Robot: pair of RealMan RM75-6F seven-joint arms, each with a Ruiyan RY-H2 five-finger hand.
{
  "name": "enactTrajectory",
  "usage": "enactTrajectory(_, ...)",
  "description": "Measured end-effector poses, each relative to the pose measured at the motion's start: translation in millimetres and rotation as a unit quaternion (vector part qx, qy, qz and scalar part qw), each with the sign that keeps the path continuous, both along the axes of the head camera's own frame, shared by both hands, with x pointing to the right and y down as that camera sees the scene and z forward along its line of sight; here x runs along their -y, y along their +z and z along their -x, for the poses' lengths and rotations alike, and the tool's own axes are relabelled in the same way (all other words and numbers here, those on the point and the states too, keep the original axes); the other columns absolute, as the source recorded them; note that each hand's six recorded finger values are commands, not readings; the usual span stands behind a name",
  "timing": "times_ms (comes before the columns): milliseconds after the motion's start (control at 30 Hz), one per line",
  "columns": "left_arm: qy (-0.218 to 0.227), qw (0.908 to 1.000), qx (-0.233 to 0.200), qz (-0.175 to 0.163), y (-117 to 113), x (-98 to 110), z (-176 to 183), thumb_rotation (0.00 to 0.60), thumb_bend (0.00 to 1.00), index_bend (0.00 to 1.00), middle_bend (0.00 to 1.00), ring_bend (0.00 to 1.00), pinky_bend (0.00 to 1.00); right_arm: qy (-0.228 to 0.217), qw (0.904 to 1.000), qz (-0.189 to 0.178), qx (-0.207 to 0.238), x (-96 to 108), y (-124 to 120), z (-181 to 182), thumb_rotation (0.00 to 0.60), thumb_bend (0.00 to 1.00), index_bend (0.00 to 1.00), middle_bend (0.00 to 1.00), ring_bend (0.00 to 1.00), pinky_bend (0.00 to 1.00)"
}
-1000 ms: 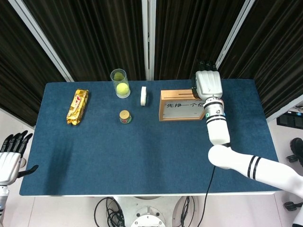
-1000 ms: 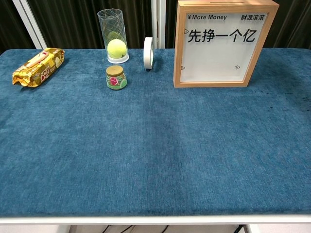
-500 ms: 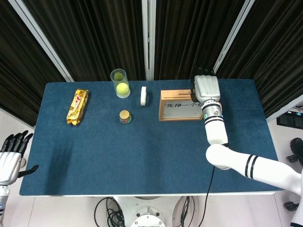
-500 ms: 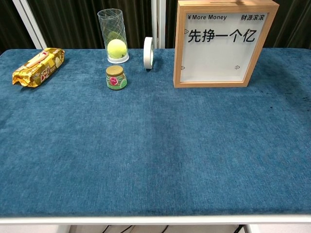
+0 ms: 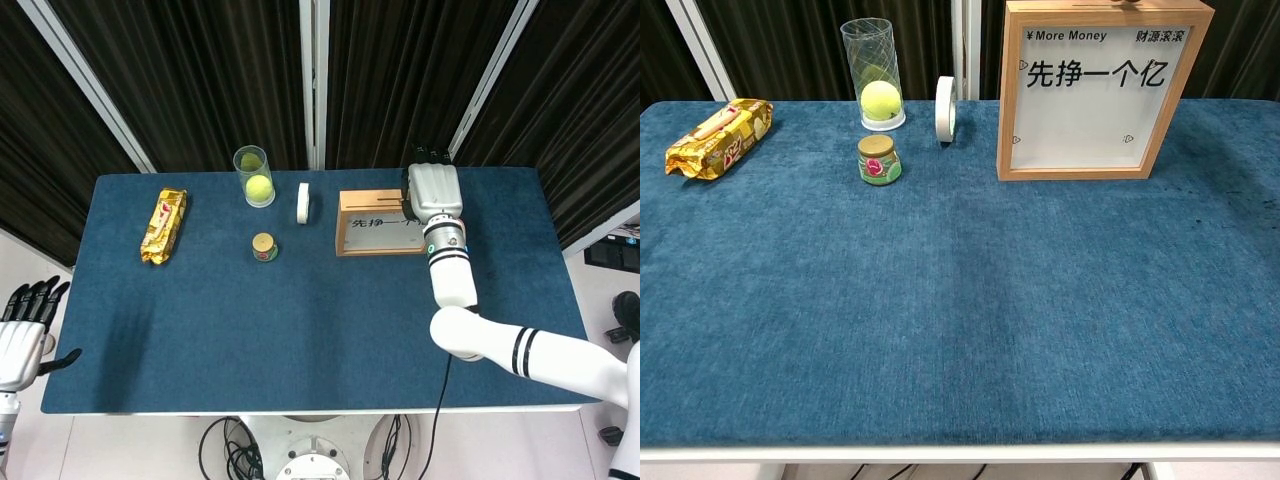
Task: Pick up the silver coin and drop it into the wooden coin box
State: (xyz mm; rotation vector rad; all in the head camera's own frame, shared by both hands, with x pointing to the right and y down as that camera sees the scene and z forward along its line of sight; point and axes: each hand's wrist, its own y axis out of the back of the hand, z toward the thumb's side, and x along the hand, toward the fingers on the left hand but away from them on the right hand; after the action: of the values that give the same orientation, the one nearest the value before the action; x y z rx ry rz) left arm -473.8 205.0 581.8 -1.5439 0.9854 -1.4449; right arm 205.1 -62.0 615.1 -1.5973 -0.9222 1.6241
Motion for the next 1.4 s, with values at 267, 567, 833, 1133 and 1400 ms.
enactTrajectory(267, 0.0, 1.0, 0.0, -0.001, -1, 2, 0, 0.6, 0.12, 0.04, 0.0, 0.0, 0.0, 0.002, 1.0, 0.006, -0.003, 1, 4, 1, 0.6, 0.35, 0.79, 0.04, 0.0, 0.0)
enactTrajectory(567, 0.0, 1.0, 0.0, 0.0, -1, 2, 1, 0.6, 0.12, 0.04, 0.0, 0.0, 0.0, 0.004, 0.9999, 0.01, -0.005, 2, 6, 1, 0.6, 0.35, 0.78, 0.03, 0.0, 0.0)
enactTrajectory(833, -0.001, 1.0, 0.001, 0.001, -1, 3, 2, 0.6, 0.12, 0.04, 0.0, 0.0, 0.0, 0.001, 1.0, 0.009, -0.002, 2, 6, 3, 0.6, 0.35, 0.4, 0.0, 0.0, 0.0)
enactTrajectory(1133, 0.0, 1.0, 0.003, 0.002, 0, 3, 1, 0.6, 0.12, 0.04, 0.0, 0.0, 0.0, 0.001, 0.9999, 0.002, 0.013, 3, 1, 0, 0.6, 0.33, 0.15, 0.0, 0.0, 0.0)
enactTrajectory(1400, -0.002, 1.0, 0.004, -0.004, -2, 4, 2, 0.6, 0.12, 0.04, 0.0, 0.0, 0.0, -0.019, 0.9991, -0.023, 0.03, -4, -19, -2, 0.6, 0.33, 0.15, 0.0, 0.0, 0.0)
